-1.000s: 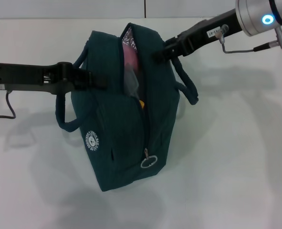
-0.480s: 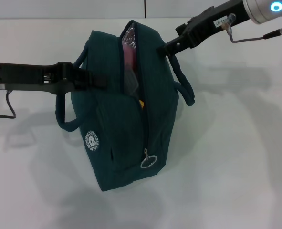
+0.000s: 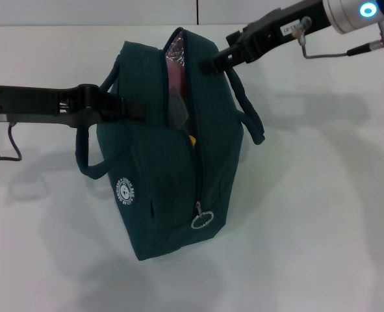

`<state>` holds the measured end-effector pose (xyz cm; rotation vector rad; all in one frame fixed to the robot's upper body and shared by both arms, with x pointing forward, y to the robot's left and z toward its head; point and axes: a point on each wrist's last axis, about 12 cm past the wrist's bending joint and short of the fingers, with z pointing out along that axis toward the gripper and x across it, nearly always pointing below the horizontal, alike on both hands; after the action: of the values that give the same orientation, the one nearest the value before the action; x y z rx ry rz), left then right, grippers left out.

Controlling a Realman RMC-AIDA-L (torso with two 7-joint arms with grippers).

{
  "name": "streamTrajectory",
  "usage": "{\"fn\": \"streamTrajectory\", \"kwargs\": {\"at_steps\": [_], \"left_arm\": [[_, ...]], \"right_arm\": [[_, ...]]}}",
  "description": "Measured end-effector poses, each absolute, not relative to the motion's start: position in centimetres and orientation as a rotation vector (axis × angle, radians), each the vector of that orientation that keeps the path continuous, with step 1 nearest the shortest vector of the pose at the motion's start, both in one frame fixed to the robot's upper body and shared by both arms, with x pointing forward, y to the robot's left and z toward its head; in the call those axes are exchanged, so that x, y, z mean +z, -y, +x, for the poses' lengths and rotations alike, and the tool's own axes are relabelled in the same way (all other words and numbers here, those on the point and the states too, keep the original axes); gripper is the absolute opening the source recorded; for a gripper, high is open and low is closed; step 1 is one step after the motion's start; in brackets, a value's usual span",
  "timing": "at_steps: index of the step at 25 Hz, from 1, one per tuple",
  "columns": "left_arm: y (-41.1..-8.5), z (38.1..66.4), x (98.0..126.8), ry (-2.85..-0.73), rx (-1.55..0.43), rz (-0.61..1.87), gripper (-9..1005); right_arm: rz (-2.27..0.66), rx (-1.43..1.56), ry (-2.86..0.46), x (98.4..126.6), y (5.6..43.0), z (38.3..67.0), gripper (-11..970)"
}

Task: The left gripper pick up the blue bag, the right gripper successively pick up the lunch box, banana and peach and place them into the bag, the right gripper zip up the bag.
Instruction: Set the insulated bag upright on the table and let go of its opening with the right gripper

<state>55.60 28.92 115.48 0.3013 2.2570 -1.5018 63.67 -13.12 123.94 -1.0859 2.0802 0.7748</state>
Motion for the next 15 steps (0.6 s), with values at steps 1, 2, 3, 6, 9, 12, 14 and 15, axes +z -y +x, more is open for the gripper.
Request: {"fn": "streamTrajectory", "kwargs": {"at_steps": [1, 2, 3, 6, 9, 12, 14, 15], "left_arm": [[-28.9, 55.6, 115.5, -2.256, -1.501, 0.302, 34], [-28.9, 55.6, 115.5, -2.256, -1.5, 0.303, 34], [-28.9, 55.6, 115.5, -2.255, -1.498, 0.304, 34], [-28.9, 55.8, 115.7, -2.253, -1.492, 0.309, 34], [-28.8, 55.9, 115.8, -2.251, -1.491, 0.314, 34], [-28.8, 56.0, 115.8, -2.25, -1.491, 0.316, 33], [-28.8, 56.0, 115.8, -2.251, -1.492, 0.316, 33], [-28.8, 56.0, 115.8, -2.251, -1.492, 0.316, 33]], "right_arm": [[-1.087, 0.774, -2.089, 123.8, 13.1, 63.6, 877], [-1.092, 0.77, -2.099, 123.6, 12.9, 63.6, 876], [-1.099, 0.765, -2.105, 123.5, 12.9, 63.5, 876], [-1.115, 0.759, -2.122, 123.1, 12.7, 63.4, 875], [-1.114, 0.742, -2.145, 122.8, 12.7, 63.4, 874], [-1.102, 0.717, -2.173, 122.5, 12.9, 63.4, 873], [-1.094, 0.718, -2.189, 122.5, 13.0, 63.4, 872], [-1.09, 0.72, -2.195, 122.4, 13.0, 63.4, 865]]}}
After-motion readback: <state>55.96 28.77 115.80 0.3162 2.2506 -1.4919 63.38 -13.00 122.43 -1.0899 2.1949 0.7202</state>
